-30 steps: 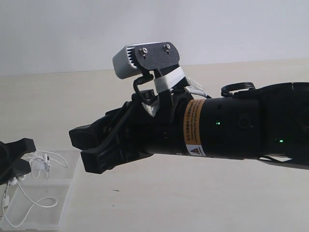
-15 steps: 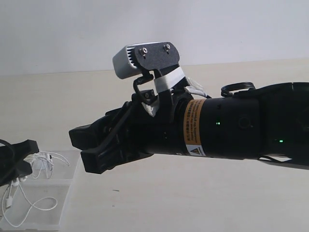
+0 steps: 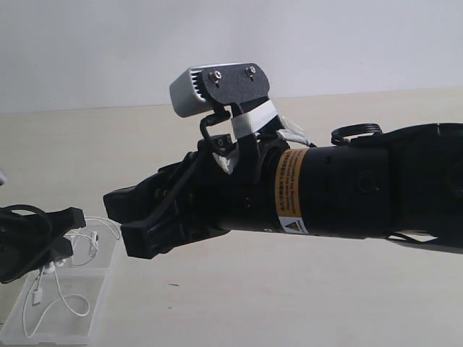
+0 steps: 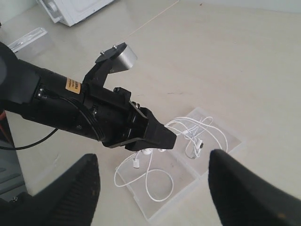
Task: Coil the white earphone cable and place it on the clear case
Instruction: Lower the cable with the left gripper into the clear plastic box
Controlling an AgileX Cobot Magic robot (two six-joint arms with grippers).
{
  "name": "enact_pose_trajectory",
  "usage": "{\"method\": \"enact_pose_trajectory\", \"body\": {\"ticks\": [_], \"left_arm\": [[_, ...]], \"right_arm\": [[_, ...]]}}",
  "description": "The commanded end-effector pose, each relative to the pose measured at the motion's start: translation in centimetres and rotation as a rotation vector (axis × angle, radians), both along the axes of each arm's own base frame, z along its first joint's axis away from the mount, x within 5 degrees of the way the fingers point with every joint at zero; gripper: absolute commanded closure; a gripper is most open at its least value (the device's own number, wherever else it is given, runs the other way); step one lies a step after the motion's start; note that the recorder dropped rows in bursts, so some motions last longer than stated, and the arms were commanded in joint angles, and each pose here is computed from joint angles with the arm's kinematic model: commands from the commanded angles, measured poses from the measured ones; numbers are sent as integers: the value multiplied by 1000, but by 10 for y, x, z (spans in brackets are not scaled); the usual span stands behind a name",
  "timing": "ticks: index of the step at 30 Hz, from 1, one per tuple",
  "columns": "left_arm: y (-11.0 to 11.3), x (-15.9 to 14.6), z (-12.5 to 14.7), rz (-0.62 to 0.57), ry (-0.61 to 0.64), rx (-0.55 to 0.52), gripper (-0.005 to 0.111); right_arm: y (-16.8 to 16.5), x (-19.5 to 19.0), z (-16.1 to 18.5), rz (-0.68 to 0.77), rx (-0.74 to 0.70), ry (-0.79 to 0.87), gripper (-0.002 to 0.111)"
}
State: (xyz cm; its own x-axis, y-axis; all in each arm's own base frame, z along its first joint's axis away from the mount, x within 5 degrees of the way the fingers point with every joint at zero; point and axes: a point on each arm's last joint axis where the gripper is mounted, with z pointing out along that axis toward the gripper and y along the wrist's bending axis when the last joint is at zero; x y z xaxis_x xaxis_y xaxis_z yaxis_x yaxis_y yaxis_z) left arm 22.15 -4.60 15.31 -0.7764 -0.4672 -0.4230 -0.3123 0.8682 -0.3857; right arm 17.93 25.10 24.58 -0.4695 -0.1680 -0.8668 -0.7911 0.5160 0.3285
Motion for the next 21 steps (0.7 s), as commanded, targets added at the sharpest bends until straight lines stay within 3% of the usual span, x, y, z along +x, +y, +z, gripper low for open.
{"method": "enact_pose_trajectory", "body": {"ticks": [1,21], "left_arm": [[0,3,1,3,-17,5,84],[4,-13,-12,21,22,27,84]], "right_arm": [[1,-1,3,8,11,-8,45],[1,-1,3,8,11,-8,45]]}}
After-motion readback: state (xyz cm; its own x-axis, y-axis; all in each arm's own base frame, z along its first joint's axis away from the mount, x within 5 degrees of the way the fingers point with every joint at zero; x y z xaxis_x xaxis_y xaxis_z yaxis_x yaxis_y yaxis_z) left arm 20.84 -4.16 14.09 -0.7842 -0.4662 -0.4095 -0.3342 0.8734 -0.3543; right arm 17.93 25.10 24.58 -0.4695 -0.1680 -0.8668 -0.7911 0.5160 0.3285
